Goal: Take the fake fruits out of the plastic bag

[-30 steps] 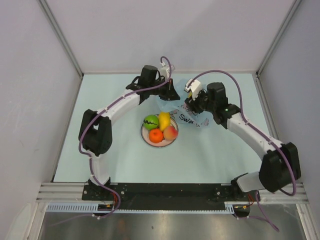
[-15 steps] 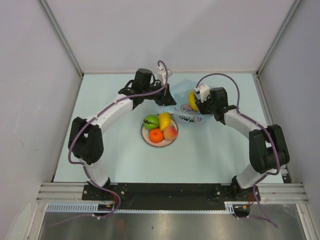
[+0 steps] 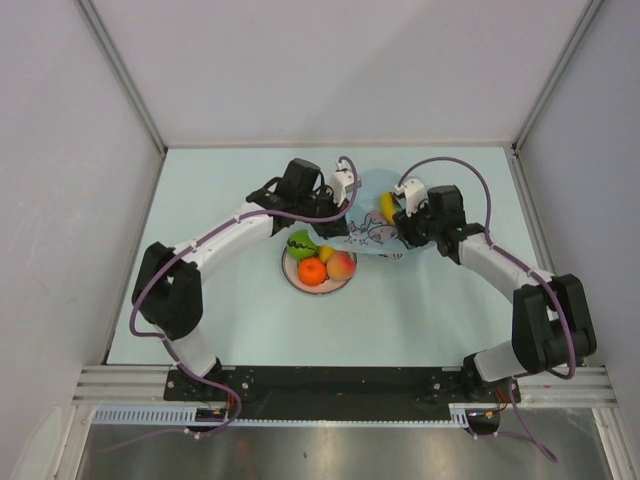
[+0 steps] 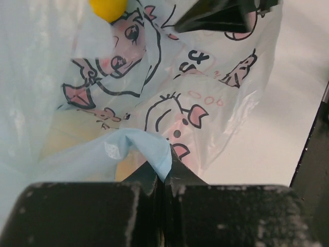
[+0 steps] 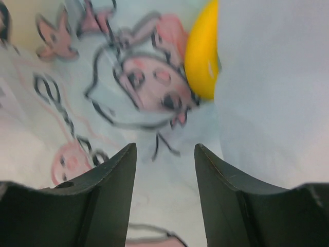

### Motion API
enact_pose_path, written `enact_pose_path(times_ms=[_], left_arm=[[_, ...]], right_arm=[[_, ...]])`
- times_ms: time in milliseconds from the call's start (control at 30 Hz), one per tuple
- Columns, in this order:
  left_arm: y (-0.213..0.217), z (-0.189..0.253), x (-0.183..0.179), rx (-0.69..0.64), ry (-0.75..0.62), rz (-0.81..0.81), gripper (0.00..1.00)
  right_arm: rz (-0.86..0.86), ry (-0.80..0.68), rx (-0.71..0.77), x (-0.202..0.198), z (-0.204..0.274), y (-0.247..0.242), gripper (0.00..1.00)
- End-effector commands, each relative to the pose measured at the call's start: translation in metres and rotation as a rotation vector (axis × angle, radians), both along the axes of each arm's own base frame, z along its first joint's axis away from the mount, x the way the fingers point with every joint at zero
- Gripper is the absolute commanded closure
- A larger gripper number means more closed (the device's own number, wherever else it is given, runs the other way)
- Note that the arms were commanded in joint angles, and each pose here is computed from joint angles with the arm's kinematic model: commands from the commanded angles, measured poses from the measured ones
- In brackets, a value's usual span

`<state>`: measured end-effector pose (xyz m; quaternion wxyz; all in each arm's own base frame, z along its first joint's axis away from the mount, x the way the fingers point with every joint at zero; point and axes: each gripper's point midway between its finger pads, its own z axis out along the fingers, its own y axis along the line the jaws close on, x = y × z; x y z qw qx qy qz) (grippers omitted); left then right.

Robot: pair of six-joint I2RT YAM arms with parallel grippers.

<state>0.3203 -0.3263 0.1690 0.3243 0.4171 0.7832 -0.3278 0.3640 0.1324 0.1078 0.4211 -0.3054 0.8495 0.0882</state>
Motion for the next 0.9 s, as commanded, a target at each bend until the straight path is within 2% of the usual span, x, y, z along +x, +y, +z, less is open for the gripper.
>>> enact_pose_path(times_ms=[0, 200, 533, 667, 733, 800, 833, 867], left_arm=[[-0.008, 0.02, 0.007, 0.026, -0.129, -0.056, 1.0], [-0.002, 0.005, -0.004, 0.148, -0.228, -0.128, 1.0], [0.004, -0.004, -0.007, 0.171, -0.206, -0.109, 1.0], [0.004, -0.004, -0.004, 0.176, -0.216, -0.113, 1.0], [0.002, -0.004, -0.002, 0.178, -0.214, -0.109, 1.0], [-0.001, -0.002, 0.004, 0.18, -0.221, -0.096, 1.0], [-0.001, -0.001, 0.007, 0.18, -0.222, -0.088, 1.0], [-0.002, 0.0, 0.009, 0.18, -0.226, -0.084, 1.0]], right_arm=[[0.018, -0.149, 0.101, 0.048, 0.046, 0.037, 0.47], [-0.077, -0.157, 0.085, 0.085, 0.025, 0.031, 0.43], [-0.114, -0.118, -0.013, 0.122, -0.016, 0.015, 0.41], [-0.104, -0.093, -0.052, 0.129, -0.037, 0.011, 0.34], [-0.066, -0.073, -0.058, 0.127, -0.045, 0.014, 0.34], [-0.04, -0.061, -0.06, 0.129, -0.047, 0.016, 0.41], [-0.012, -0.034, -0.05, 0.123, -0.048, 0.02, 0.48], [-0.005, -0.064, -0.026, 0.127, -0.03, 0.022, 0.5]])
